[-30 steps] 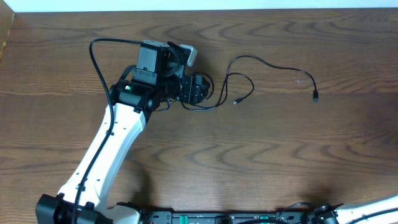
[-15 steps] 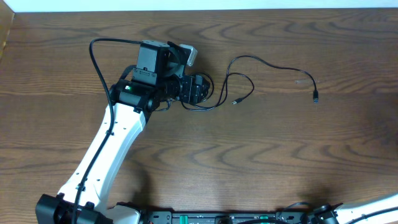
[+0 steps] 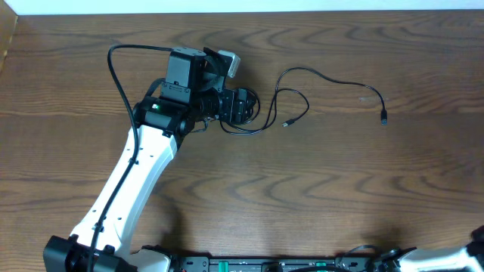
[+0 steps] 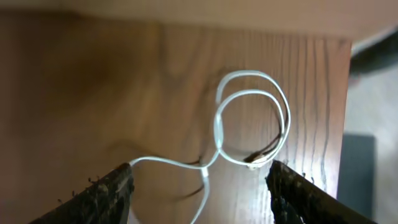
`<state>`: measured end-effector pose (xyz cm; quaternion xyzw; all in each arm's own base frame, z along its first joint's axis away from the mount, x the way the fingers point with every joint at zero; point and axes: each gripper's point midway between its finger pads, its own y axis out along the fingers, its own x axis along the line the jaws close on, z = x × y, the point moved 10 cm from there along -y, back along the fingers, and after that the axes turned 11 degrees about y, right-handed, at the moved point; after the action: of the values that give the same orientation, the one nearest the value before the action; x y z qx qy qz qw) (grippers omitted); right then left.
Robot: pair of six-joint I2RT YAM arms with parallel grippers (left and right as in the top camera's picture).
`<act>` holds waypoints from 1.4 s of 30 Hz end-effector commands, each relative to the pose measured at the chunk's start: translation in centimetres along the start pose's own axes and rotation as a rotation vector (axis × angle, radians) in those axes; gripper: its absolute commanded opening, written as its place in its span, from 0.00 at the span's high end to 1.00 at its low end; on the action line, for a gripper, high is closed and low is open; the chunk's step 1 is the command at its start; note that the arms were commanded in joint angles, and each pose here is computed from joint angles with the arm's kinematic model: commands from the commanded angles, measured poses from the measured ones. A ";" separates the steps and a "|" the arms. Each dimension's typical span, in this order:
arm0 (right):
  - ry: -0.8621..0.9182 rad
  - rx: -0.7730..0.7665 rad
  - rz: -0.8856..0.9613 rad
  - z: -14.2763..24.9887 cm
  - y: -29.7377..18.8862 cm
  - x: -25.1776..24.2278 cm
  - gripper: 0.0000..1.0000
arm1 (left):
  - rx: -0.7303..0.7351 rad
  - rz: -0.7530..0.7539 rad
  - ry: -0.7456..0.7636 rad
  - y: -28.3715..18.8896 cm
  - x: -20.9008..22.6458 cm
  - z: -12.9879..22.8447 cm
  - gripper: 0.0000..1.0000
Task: Untangle cables
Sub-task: 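Bring the right arm back over the table beside the black cable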
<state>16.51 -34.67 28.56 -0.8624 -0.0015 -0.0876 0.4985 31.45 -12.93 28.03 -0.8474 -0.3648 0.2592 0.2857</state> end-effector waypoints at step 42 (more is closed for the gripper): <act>-1.302 0.199 -0.776 33.6 -21.6 14.3 0.01 | -0.016 -0.320 -0.244 -5.8 4.7 1.6 0.21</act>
<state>33.41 2.69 33.85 -0.6541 -0.5896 0.2494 0.4030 30.71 -5.96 29.85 -0.7524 -0.5204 0.2992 0.2710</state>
